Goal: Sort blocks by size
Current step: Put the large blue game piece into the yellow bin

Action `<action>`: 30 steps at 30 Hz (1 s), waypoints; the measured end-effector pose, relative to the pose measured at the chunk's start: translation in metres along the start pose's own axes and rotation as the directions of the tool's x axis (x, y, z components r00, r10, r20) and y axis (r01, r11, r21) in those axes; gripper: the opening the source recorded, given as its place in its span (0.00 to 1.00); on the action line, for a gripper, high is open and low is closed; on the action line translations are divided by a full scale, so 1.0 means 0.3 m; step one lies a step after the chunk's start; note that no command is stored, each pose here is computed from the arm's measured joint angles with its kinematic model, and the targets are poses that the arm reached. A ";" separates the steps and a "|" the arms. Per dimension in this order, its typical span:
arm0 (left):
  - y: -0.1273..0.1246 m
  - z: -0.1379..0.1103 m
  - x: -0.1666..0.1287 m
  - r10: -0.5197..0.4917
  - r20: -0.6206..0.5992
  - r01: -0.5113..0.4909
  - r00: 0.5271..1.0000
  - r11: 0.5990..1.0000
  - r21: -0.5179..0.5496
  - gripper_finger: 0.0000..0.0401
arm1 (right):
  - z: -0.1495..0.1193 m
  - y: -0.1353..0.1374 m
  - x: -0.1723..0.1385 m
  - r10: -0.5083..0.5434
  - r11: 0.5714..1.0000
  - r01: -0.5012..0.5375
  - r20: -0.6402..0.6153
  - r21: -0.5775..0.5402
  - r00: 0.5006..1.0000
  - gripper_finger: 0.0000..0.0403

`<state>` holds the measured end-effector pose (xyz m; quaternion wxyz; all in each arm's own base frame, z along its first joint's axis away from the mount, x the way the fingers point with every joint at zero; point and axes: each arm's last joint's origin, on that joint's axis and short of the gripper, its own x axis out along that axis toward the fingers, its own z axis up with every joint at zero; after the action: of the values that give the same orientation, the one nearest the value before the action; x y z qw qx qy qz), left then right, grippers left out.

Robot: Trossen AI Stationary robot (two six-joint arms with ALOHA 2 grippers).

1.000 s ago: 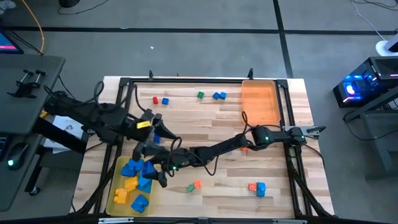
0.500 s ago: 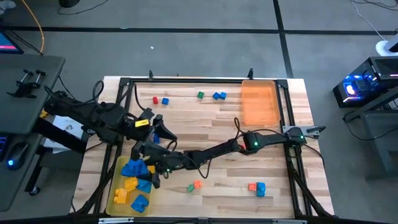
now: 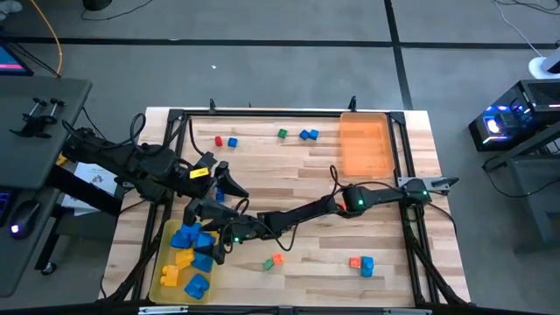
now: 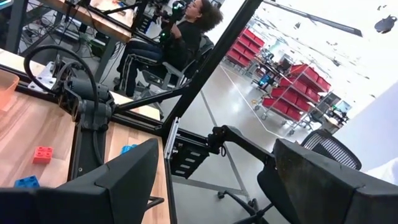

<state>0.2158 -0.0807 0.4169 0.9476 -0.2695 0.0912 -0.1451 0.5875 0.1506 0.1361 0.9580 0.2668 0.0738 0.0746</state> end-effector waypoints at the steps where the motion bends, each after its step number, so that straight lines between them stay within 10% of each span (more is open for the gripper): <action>1: 0.000 0.000 0.000 0.000 0.000 0.000 1.000 1.000 0.000 0.77 | 0.002 0.001 0.000 0.000 1.000 0.000 0.001 0.001 1.000 0.96; 10: -0.003 -0.005 -0.001 -0.045 -0.038 0.045 0.998 0.999 -0.001 0.77 | 0.156 0.001 -0.013 0.039 0.998 -0.037 0.022 -0.057 0.999 0.94; 17: -0.009 0.004 -0.035 -0.067 -0.041 0.069 0.997 0.997 0.044 0.77 | 0.307 -0.059 -0.104 -0.107 0.993 0.085 -0.308 -0.083 0.945 0.94; 23: -0.010 0.008 -0.077 -0.054 -0.047 0.059 0.997 0.994 0.093 0.77 | 0.343 -0.035 -0.237 -0.283 0.956 0.171 -0.588 -0.240 0.758 0.94; 30: -0.009 0.016 -0.107 -0.030 -0.029 0.034 0.999 0.986 0.162 0.77 | 0.245 0.035 -0.386 -0.475 0.880 0.212 -0.797 -0.426 0.373 0.78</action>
<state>0.1861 -0.0703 0.4253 0.9627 -0.1908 0.0874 -0.1709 0.4866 0.1016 0.2156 0.7955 0.0426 0.6044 0.0080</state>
